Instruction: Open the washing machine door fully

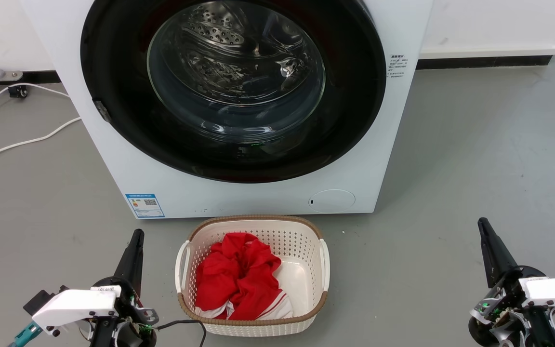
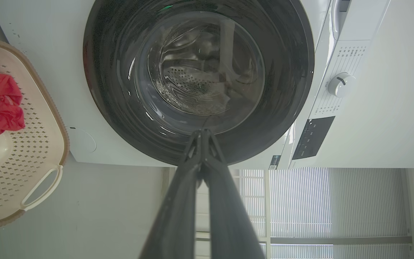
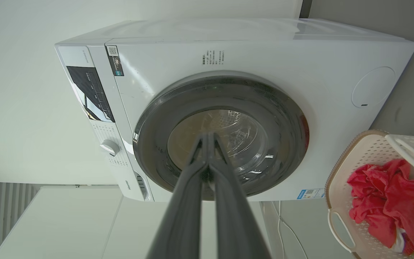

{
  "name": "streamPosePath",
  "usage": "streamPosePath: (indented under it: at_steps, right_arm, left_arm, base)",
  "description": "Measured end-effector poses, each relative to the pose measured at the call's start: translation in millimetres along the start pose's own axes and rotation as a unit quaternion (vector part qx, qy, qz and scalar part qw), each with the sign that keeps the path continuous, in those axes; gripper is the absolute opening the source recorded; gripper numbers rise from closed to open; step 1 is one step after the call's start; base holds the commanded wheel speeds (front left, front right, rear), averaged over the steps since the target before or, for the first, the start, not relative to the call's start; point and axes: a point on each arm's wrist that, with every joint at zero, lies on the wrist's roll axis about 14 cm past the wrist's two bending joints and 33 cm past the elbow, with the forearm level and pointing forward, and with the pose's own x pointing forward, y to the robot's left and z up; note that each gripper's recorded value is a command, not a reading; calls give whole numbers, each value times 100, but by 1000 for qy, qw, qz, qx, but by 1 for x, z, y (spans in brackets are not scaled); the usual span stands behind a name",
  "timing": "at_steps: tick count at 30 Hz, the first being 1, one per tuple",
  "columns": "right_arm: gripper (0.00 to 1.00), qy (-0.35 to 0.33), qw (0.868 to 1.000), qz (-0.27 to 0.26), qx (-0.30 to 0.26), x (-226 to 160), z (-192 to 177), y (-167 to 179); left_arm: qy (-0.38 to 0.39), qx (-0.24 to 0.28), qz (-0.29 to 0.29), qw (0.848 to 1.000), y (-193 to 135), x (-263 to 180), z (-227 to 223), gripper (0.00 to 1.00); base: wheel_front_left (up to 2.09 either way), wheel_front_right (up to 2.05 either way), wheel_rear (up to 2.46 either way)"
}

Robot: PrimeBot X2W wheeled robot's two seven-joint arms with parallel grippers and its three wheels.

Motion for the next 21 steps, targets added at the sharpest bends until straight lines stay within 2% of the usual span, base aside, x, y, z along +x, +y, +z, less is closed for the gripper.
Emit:
streamPosePath:
  at_steps: [17,18,21]
  right_arm:
    - [0,-1,1000,0,0,0,0,0]
    - [100,-1,1000,-4,1,-1,0,-2]
    - [100,-2,1000,-25,4,-8,0,-17]
  left_arm:
    - [0,-1,0,1000,0,0,0,0]
    - [-1,-2,3,1000,2,-1,0,100]
    - [-1,-6,26,1000,18,-7,-2,100]
  base:
    - [0,0,0]
    - [0,0,0]
    - [0,0,0]
